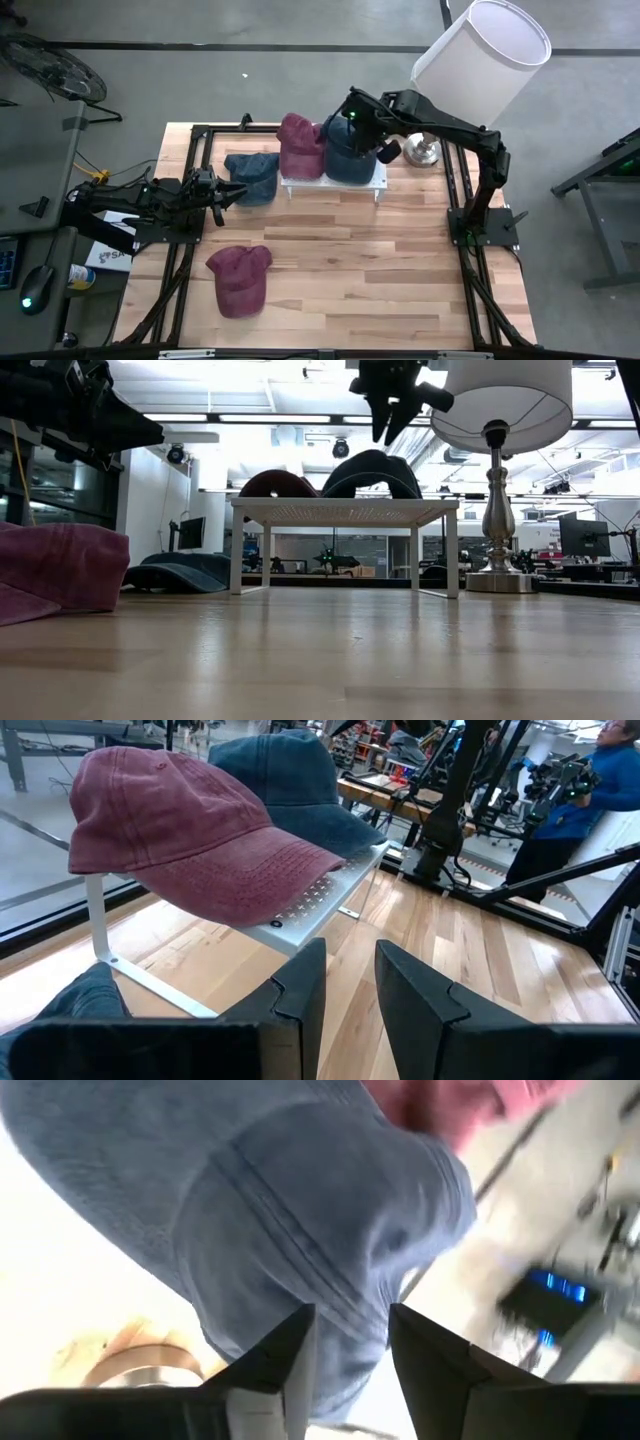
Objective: Pick & Place hat
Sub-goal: Stack the red cap on top of the red cap on the shelf
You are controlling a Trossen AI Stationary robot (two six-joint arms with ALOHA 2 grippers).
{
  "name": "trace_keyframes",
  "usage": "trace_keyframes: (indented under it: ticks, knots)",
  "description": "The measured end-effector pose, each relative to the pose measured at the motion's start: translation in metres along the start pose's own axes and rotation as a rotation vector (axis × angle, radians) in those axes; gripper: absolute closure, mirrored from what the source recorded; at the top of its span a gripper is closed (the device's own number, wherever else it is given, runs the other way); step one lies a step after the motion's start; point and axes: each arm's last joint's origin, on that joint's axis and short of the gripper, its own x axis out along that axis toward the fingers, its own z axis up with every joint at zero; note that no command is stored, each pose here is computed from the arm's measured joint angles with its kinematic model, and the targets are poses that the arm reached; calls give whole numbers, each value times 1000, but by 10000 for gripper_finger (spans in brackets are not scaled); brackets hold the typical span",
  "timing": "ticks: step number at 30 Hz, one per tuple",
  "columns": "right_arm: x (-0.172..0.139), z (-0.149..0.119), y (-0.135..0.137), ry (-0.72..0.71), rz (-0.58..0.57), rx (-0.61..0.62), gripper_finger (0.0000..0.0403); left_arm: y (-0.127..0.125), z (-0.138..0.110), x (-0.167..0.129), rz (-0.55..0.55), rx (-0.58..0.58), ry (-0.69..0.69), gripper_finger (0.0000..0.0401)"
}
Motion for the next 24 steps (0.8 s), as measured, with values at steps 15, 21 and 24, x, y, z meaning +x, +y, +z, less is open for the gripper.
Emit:
trace_keyframes:
  ticks: [15, 21, 24]
  knots:
    - [-48, -1, 22, -41, -45, 748, 276, 0, 0, 0, 0, 0, 0, 311]
    - [-70, 14, 41, -177, 126, 1016, 276, 0, 0, 0, 0, 0, 0, 311]
    - [-81, 24, 52, -215, 193, 1079, 276, 0, 0, 0, 0, 0, 0, 311]
